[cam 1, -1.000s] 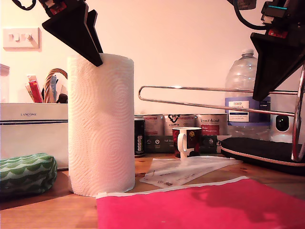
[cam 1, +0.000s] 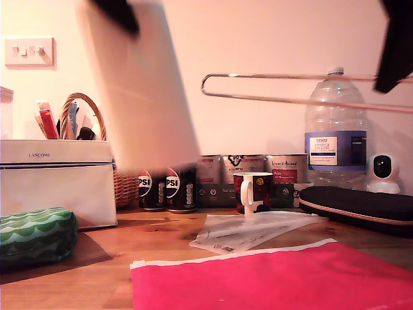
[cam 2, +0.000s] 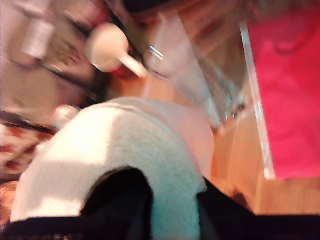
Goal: Insert the paper towel roll into the metallic stand.
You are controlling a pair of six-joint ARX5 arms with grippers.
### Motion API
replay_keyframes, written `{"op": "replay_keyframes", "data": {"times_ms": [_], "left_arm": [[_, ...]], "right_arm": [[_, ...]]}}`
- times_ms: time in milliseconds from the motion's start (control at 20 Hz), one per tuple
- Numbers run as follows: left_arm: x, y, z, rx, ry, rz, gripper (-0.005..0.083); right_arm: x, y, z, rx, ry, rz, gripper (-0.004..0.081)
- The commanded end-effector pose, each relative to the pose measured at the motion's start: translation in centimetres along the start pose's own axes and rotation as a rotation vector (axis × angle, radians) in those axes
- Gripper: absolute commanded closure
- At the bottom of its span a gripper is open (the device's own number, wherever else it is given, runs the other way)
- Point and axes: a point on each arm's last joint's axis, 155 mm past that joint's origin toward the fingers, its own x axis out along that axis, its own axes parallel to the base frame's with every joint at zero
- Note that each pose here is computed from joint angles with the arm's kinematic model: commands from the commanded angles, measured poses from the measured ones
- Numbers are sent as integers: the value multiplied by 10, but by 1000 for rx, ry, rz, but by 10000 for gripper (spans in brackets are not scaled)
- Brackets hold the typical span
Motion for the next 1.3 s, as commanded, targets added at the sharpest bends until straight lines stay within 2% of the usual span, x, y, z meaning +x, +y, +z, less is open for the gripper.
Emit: {"op": "replay_keyframes", "data": {"times_ms": [0, 200, 350, 550, 750, 1000, 1250], "left_arm": [[-12, 5, -1, -52, -18, -9, 794], [-49, 14, -3, -192, -129, -52, 794], [-81, 20, -2, -289, -260, -85, 795], [-121, 24, 13, -366, -511, -191, 795], [-150, 31, 15, -418, -663, -249, 795], [-157, 46, 6, -533, -770, -341, 797], [-137, 60, -10, -657, -797, -440, 797]], "right_arm": [[-11, -2, 4, -17, -37, -19, 783], [-26, 0, 4, -44, -78, -38, 783], [-30, 3, 0, -53, -78, -38, 783], [-32, 6, 0, -75, -85, -28, 783], [-34, 10, 2, -82, -101, -8, 783], [-42, 13, 1, -105, -122, -15, 783], [-60, 18, 3, -123, -196, -31, 783]]}}
